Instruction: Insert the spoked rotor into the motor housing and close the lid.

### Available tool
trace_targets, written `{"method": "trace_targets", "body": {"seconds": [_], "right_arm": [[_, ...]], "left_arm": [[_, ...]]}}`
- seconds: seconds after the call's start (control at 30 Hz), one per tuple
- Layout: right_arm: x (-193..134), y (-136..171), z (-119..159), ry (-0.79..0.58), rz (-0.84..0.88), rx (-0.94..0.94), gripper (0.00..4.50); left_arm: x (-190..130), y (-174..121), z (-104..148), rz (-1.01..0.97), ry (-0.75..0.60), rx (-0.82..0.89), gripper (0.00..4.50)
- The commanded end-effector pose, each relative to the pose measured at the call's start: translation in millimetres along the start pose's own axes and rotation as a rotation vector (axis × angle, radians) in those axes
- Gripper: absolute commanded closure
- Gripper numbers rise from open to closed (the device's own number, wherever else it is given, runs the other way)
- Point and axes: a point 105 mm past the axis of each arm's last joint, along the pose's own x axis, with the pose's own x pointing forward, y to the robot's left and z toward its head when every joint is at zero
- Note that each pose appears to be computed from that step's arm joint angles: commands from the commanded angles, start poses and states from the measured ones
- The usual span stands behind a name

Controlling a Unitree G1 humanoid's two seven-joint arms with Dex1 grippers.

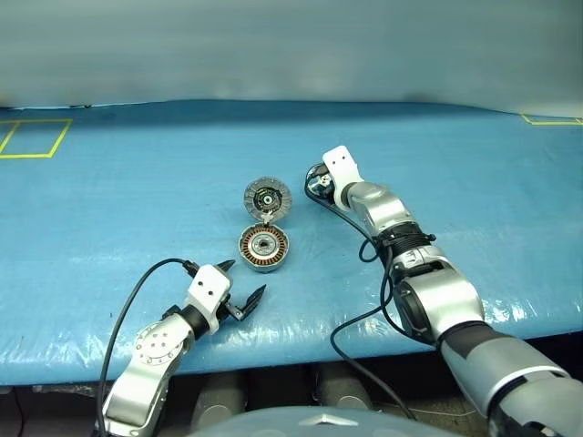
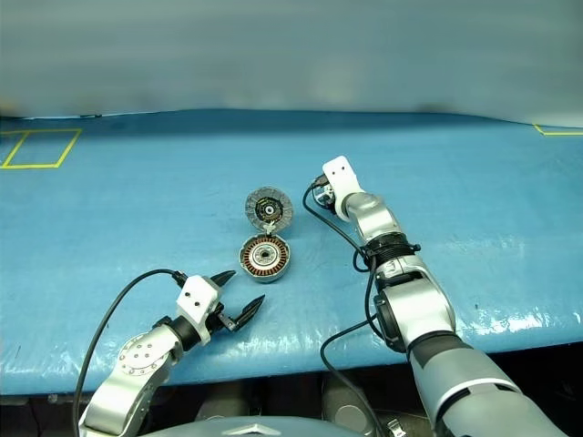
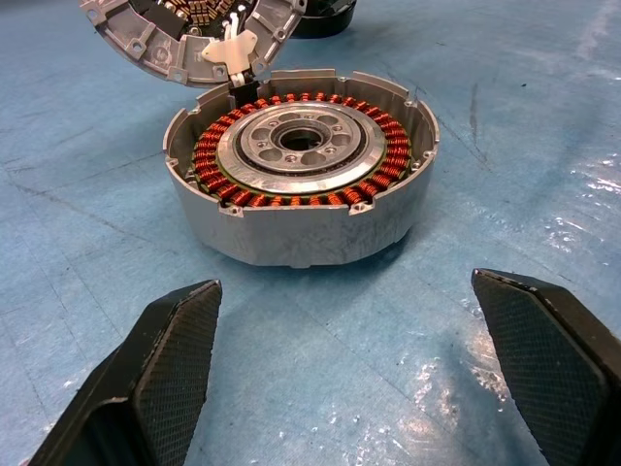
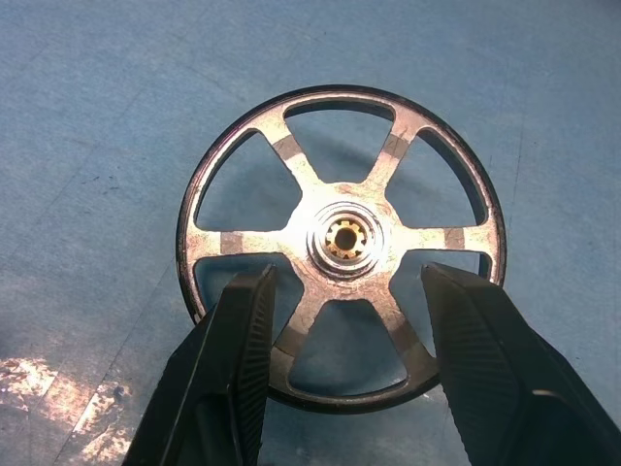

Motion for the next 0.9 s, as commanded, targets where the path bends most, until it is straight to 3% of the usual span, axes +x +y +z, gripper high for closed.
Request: {"method": "trace_targets", "body": {"seconds": [0.03, 0.1, 0.13, 0.53, 0.7, 0.9], "right_arm": [[0, -2, 2, -0.002, -0.011, 0.003, 2.55], [1, -1, -1, 0.006, -0.010, 0.005, 3.24], [1, -1, -2, 0.010, -0.011, 0.006, 3.36], [-8, 3, -3, -0.038, 0.013, -0.049, 3.41], [-41, 10, -1, -0.108, 0.056, -0.203, 3.48], [-89, 19, -19, -0.088, 0.144, -0.291, 3.48]], "left_arm": [[-1, 1, 10, 0.012, -0.044, 0.016, 0.00], [-1, 1, 10, 0.011, -0.045, 0.015, 0.00], [-1, 1, 10, 0.011, -0.045, 0.014, 0.00], [-2, 0, 9, 0.014, -0.040, 0.011, 0.00], [-4, 1, 8, 0.015, -0.037, 0.011, 0.00], [-4, 2, 7, 0.012, -0.033, 0.011, 0.00]]}}
